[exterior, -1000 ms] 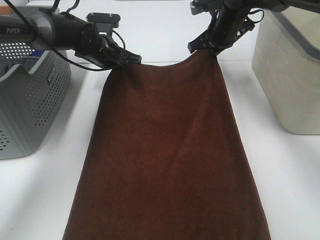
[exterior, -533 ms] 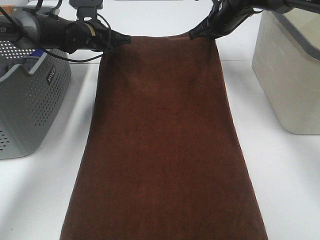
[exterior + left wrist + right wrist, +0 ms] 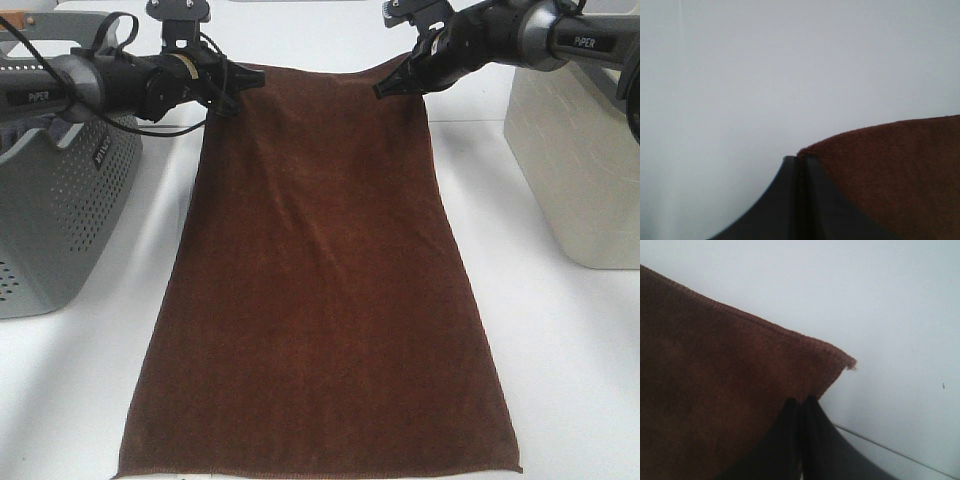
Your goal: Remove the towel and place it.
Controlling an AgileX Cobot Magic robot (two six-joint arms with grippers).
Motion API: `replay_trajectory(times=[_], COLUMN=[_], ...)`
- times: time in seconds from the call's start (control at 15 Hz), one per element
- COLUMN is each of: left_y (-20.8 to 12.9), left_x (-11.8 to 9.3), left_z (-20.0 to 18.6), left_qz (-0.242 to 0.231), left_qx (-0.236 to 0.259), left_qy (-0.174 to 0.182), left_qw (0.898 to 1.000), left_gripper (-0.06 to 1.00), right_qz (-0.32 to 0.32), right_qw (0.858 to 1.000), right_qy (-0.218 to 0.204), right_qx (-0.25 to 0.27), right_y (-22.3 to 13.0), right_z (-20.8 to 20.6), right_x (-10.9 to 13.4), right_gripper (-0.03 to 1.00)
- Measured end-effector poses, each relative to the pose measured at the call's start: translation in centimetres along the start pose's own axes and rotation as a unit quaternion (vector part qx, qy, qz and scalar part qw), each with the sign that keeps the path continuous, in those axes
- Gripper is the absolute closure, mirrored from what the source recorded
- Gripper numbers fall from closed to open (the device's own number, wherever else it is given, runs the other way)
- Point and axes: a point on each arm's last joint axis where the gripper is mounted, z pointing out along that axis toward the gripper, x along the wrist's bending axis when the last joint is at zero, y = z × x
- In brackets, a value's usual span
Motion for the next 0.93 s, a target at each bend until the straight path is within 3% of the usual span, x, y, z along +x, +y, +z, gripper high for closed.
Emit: replay_trajectory(times=[0.2, 0.27, 0.4, 0.47, 0.53, 0.6, 0.73, 0.93], left_y=[-2.1, -2.3, -2.1, -2.0, -2.0, -1.9, -1.1, 1.4], left_x=[0.2, 0.2, 0.2, 0.1, 0.1, 0.1, 0.0, -0.2], left_z=[0.6, 0.7, 0.7, 0.7, 0.7, 0.7, 0.5, -0.3], left_qz=[-0.001, 0.001, 0.005, 0.005, 0.005, 0.006, 0.007, 0.009], left_qx=[0.014, 0.016, 0.003, -0.001, -0.002, -0.003, -0.009, -0.015], left_qy=[0.0, 0.0, -0.004, -0.006, -0.006, -0.006, -0.007, -0.002], left_qw=[1.0, 1.0, 1.0, 1.0, 1.0, 1.0, 1.0, 1.0], left_gripper=[0.9, 0.84, 0.68, 0.54, 0.46, 0.42, 0.4, 0.39], right_qz=[-0.001, -0.001, -0.002, -0.002, -0.003, -0.003, -0.003, 0.009], right_qw=[1.0, 1.0, 0.999, 0.999, 0.999, 0.999, 0.999, 1.0], right_qy=[0.002, 0.003, 0.003, 0.003, 0.003, 0.003, 0.003, 0.004], right_qx=[-0.003, -0.004, -0.034, -0.042, -0.048, -0.048, -0.049, -0.029], right_y=[-1.0, -1.4, -0.9, -0.8, -0.7, -0.7, -0.6, -0.6], right_z=[1.0, 1.3, 1.3, 1.3, 1.3, 1.3, 1.3, 1.0], right_x=[0.3, 0.4, 0.5, 0.4, 0.4, 0.4, 0.4, 0.3], right_gripper=[0.97, 0.94, 0.81, 0.72, 0.57, 0.53, 0.41, 0.37])
